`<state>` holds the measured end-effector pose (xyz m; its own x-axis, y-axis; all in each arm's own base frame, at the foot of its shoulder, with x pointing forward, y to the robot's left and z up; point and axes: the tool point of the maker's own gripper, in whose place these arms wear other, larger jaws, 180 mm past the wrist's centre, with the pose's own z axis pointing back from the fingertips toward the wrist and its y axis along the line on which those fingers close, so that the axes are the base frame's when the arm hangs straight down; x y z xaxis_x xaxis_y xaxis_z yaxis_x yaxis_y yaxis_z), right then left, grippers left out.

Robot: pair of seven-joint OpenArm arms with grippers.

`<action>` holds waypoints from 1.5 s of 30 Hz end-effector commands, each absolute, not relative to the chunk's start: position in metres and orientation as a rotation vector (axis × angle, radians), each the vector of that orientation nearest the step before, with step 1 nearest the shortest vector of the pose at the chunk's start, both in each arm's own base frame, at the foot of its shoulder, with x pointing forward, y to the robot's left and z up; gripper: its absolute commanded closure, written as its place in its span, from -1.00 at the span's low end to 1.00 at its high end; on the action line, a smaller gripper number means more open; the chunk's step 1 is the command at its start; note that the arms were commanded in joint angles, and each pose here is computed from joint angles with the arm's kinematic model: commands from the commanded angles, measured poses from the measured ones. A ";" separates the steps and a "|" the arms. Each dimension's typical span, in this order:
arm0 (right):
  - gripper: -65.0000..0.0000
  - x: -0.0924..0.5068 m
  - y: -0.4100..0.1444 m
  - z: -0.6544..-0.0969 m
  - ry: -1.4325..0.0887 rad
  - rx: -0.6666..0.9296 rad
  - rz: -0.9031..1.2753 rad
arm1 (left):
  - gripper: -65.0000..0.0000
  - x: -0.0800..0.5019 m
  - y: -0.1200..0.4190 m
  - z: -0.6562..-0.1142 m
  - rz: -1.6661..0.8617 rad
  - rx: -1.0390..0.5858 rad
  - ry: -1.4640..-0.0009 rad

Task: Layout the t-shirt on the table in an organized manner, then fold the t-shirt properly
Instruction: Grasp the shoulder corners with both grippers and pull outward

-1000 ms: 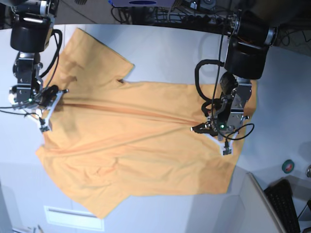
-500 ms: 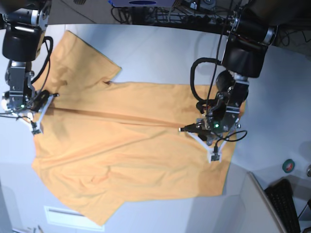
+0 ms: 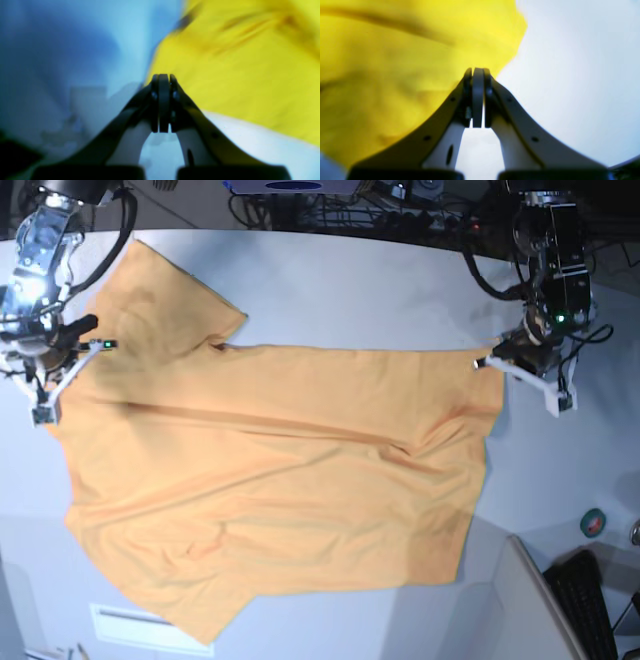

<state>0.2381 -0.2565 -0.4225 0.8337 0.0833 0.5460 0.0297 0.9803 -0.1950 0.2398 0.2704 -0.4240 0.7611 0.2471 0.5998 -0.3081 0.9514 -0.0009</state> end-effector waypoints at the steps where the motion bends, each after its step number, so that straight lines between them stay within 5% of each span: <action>1: 1.00 0.249 -0.265 -0.404 -0.672 -0.192 -0.005 | 1.00 0.245 0.273 -0.412 0.295 0.090 -0.694; 5: 1.00 0.233 -0.261 -0.405 -0.741 -0.014 -0.167 | 0.96 0.225 0.276 -0.426 0.252 0.050 -0.718; 11: 0.01 0.218 -0.264 -0.401 -0.792 0.098 -0.291 | -0.60 0.210 0.271 -0.447 0.303 -0.038 -0.705; 14: -0.09 0.215 -0.261 -0.402 -0.794 0.123 -0.302 | -0.84 0.211 0.270 -0.452 0.414 -0.138 -0.720; 28: -0.09 0.201 -0.267 -0.406 -0.765 0.101 -0.293 | -0.79 0.238 0.272 -0.468 0.520 -0.225 -0.718; 37: -0.10 0.183 -0.294 -0.425 -0.721 0.084 -0.390 | 0.23 0.233 0.270 -0.486 0.550 -0.244 -0.667; 41: -0.10 0.172 -0.281 -0.445 -0.644 0.154 -0.316 | 0.92 0.231 0.270 -0.488 0.553 -0.244 -0.658; 45: -0.10 0.162 -0.275 -0.467 -0.582 0.198 -0.348 | 1.00 0.232 0.272 -0.486 0.550 -0.240 -0.664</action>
